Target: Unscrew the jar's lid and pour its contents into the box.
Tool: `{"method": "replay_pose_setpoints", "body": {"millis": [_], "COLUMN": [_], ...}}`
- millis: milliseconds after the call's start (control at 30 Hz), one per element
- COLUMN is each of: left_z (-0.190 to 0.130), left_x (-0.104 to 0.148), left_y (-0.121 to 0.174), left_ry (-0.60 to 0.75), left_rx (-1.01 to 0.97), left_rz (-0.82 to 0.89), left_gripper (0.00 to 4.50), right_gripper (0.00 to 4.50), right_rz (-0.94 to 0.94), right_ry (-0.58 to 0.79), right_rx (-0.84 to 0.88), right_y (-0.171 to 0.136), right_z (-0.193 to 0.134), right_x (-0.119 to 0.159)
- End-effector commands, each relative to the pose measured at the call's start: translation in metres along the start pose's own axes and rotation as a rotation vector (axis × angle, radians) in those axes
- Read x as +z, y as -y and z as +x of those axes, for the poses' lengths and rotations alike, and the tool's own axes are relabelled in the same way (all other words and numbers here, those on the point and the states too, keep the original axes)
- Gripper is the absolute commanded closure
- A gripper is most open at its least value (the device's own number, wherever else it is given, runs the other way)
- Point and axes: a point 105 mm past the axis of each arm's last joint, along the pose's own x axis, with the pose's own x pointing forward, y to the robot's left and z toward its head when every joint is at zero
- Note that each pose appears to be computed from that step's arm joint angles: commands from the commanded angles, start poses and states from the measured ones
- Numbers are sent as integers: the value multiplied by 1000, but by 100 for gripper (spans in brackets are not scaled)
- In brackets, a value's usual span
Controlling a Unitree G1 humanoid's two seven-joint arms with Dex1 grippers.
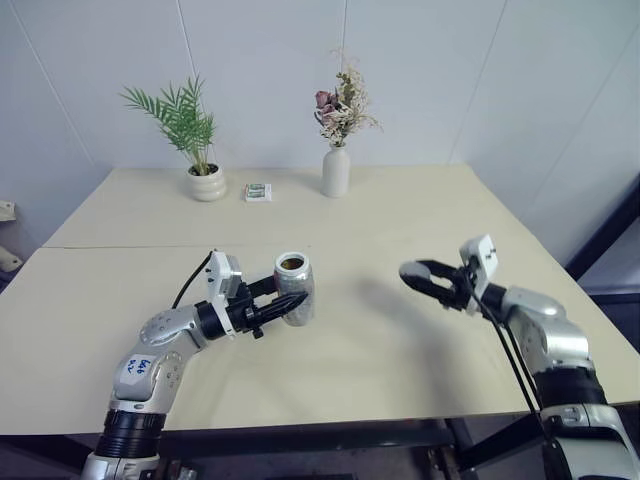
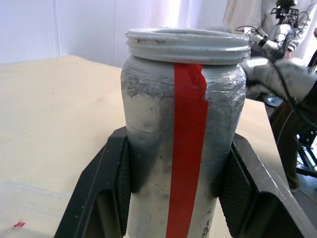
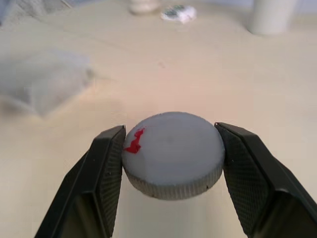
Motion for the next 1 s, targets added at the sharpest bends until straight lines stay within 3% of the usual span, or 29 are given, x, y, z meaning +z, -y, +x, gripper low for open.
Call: {"method": "replay_pose_setpoints", "body": {"millis": [33, 167, 300, 467, 500, 733, 900, 1000], "left_z": [1, -1, -2, -7, -8, -27, -50, -67], "left_x": [21, 22, 29, 34, 36, 46, 70, 90], "left_y": [0, 5, 3, -8, -10, -16, -30, -46], "left_ry": [48, 44, 80, 82, 84, 70, 70, 82], "left_rx": [-19, -64, -57, -8, 8, 53, 174, 289], "left_rz": [38, 26, 128, 161, 160, 0, 59, 97], "left_gripper": [255, 255, 255, 255, 255, 255, 255, 255], "right_gripper": [196, 196, 196, 25, 5, 5, 5, 5], "right_rz": [-65, -20, 4, -8, -23, -140, -225, -289], "right_ry": [-16, -94, -66, -30, -15, 88, 141, 141], "right_rx": [-38, -143, -180, -172, -156, 30, 205, 322], "right_y": [5, 17, 22, 24, 22, -12, -59, -85], "right_z": [-7, -11, -10, -11, -10, -10, -10, -8], "right_x": [-14, -45, -43, -32, -25, 38, 92, 110]}}
